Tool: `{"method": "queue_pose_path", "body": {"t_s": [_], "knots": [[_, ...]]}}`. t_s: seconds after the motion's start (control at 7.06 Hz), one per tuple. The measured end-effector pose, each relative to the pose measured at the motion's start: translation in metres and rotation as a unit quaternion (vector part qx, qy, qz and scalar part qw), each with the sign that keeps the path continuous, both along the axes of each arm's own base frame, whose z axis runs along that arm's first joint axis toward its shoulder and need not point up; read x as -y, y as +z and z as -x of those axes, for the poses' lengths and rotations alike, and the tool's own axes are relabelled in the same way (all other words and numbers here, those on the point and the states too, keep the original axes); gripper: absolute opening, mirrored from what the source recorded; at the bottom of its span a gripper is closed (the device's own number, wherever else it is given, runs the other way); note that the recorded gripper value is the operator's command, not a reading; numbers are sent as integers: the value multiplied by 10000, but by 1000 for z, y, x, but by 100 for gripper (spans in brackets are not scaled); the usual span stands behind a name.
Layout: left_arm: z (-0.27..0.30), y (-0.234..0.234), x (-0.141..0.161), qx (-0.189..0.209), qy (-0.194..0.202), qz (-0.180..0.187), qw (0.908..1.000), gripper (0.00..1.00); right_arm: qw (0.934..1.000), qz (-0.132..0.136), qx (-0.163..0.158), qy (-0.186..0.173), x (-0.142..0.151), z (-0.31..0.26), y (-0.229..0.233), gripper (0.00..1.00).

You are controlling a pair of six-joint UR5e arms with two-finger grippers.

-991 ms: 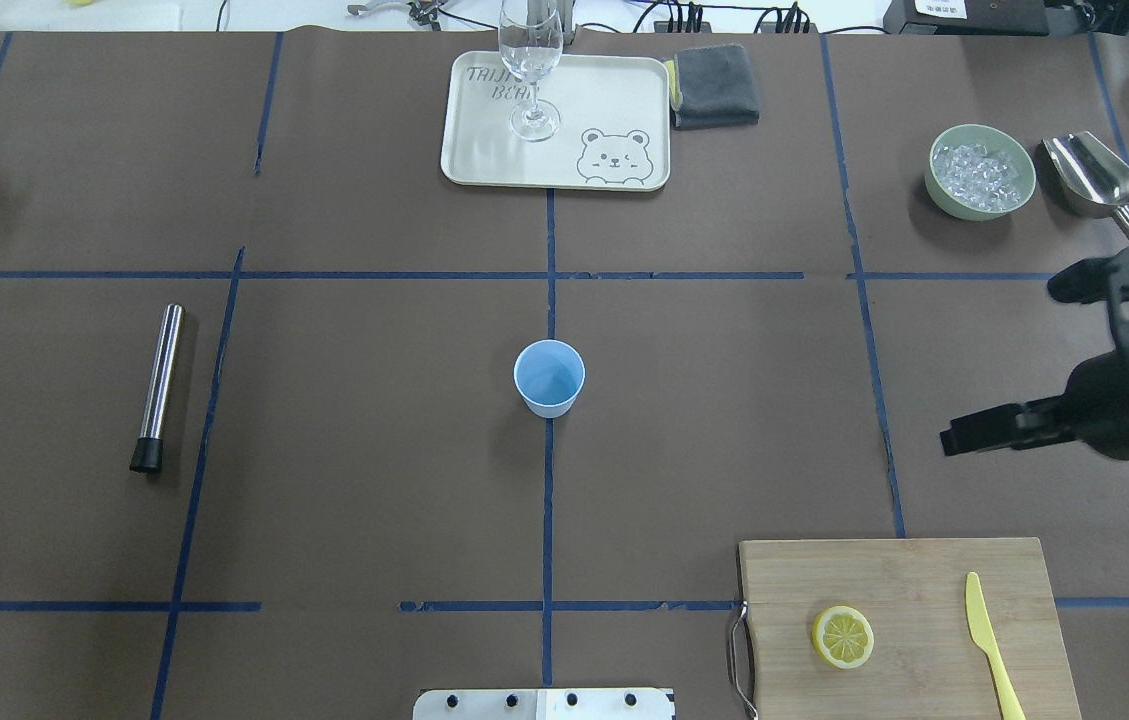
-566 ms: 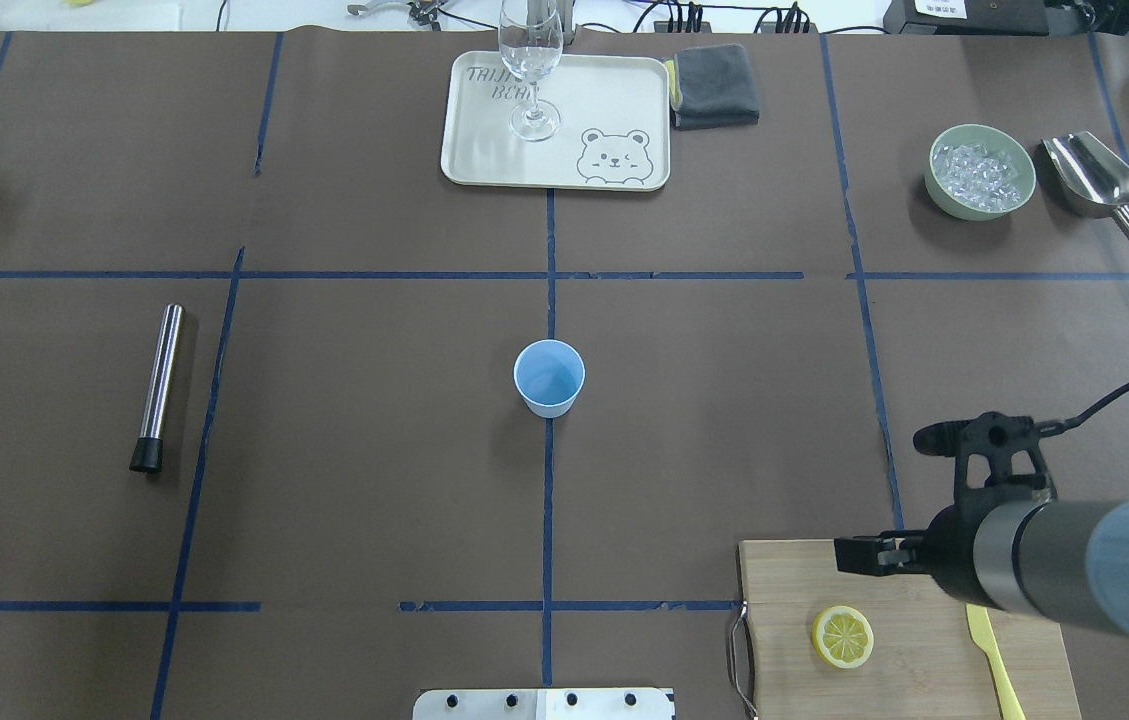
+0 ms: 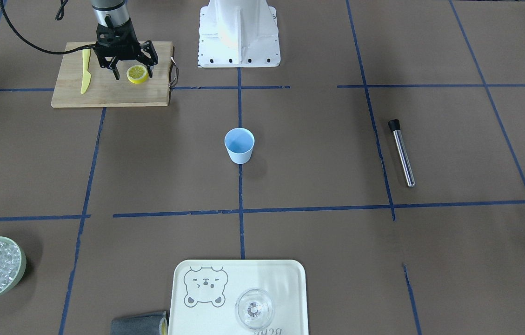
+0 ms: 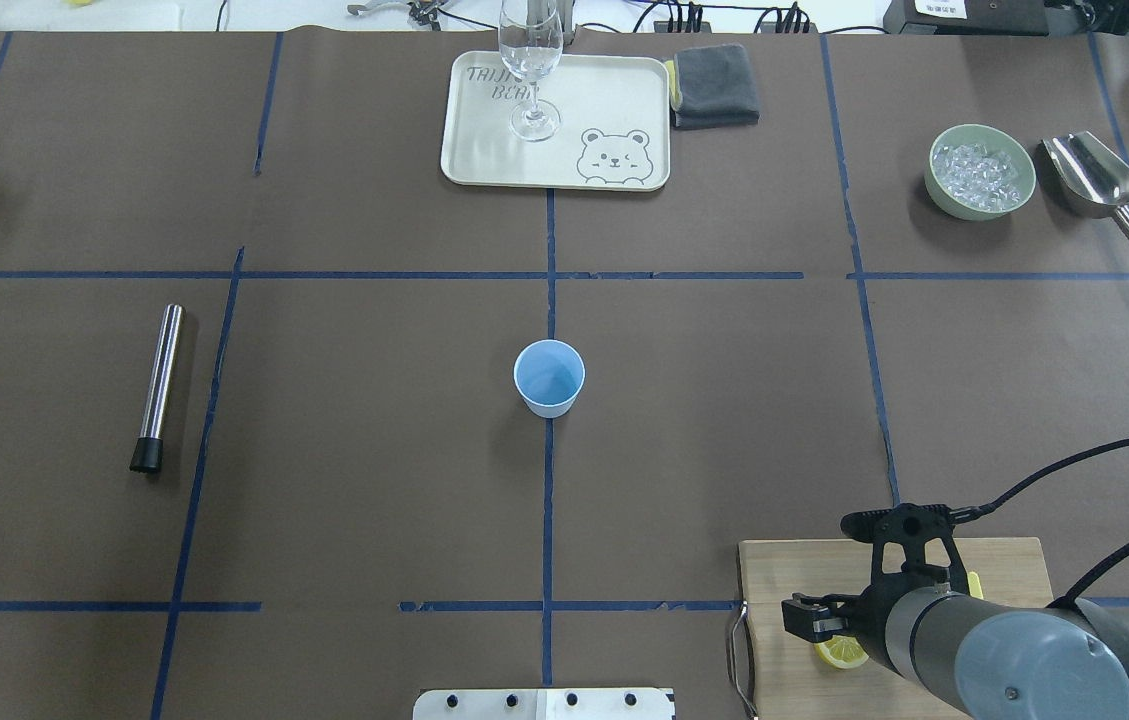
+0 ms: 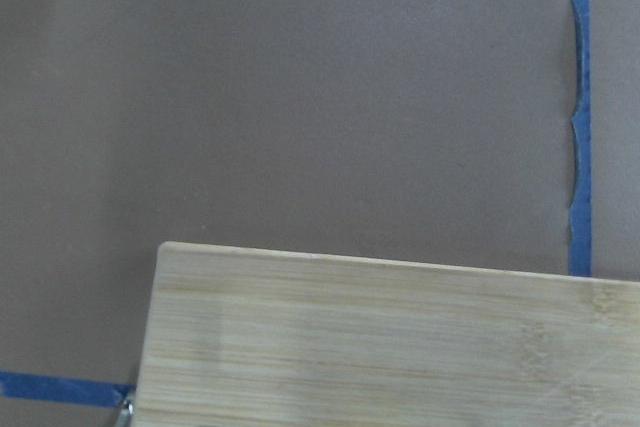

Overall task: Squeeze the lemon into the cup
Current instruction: 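Move the right gripper down to the lemon slice on the cutting board, then close the right gripper on the lemon slice and lift it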

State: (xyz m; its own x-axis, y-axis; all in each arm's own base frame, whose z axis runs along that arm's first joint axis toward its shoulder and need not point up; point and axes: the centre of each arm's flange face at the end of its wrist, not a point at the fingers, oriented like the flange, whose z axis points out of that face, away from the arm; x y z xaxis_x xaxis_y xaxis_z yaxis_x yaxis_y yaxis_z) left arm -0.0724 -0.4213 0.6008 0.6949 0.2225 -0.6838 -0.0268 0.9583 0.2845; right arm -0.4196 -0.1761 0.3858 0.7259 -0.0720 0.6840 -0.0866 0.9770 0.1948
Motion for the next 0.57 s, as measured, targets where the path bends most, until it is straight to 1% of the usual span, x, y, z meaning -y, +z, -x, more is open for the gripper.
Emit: {"method": "queue_pose_path", "body": {"t_s": [0.28,0.57], "knots": [[0,-2,0,1,0,-14,10000,100,10000,29,14,75,-15,9,3,100],[0,-2,0,1,0,-16,10000,100,10000,30,-14,86,-24,13,7,98]]}}
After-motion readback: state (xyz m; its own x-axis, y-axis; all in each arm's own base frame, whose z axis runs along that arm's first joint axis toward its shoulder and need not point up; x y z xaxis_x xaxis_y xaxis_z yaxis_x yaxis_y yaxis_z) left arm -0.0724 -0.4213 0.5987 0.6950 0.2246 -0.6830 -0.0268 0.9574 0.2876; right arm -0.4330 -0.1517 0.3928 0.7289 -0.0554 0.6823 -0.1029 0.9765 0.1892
